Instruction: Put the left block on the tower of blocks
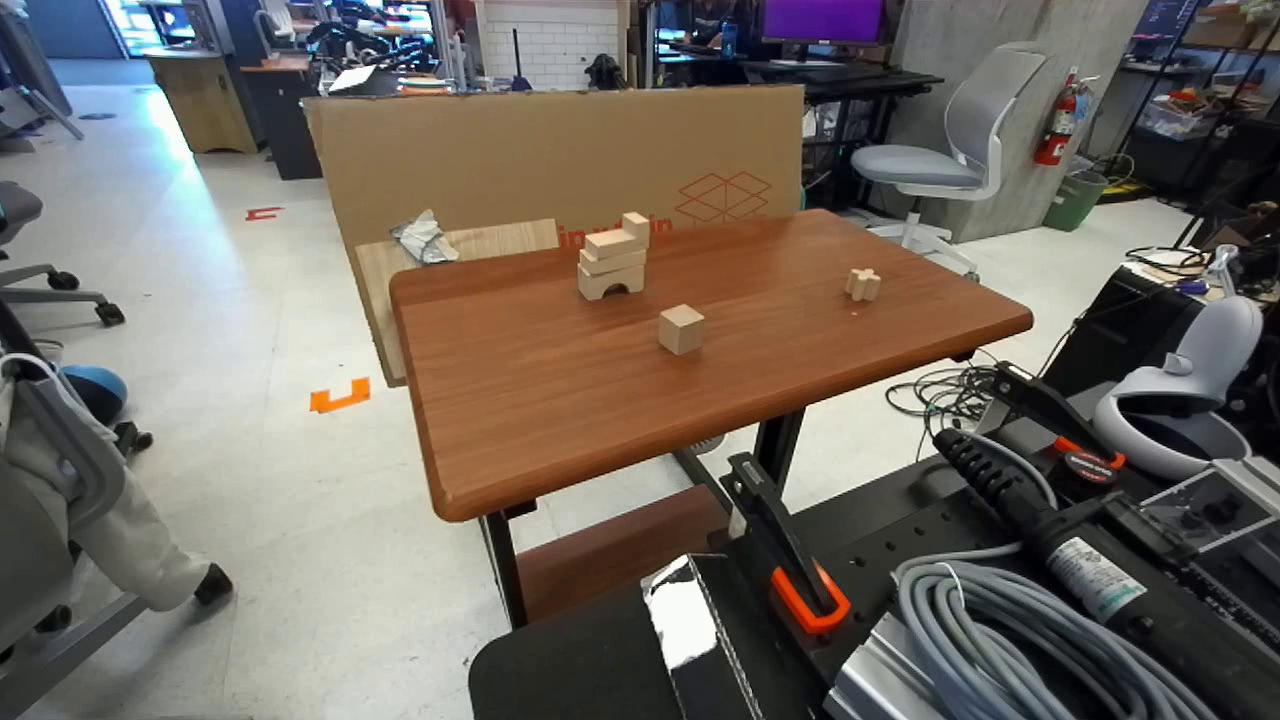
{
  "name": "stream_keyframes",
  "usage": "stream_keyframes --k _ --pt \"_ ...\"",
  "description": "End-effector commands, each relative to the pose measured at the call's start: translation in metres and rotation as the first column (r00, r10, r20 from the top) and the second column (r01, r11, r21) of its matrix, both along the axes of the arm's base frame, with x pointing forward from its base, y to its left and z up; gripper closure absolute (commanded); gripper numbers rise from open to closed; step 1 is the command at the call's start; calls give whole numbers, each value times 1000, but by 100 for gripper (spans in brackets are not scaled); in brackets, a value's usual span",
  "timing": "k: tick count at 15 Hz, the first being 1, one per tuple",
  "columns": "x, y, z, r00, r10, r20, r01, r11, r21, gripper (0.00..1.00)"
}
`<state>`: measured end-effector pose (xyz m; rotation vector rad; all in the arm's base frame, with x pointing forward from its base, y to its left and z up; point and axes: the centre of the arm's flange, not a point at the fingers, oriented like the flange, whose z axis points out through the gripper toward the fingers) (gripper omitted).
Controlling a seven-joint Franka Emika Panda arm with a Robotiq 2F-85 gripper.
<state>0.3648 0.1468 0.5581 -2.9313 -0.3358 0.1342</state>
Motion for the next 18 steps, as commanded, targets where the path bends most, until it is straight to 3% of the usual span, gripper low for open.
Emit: stream_keyframes --k 1,4,7,11,18 --pt "34 -4 -21 999 -11 48 13 999 -34 0" --pt "75 -22 -57 995 -47 94 50 998 -38 0" --pt "109 -39 -125 991 -93 98 95 995 -21 0" --pt "123 -56 -228 988 -146 57 148 989 -28 0" --pt "148 -77 -340 969 -246 35 248 967 -57 0"
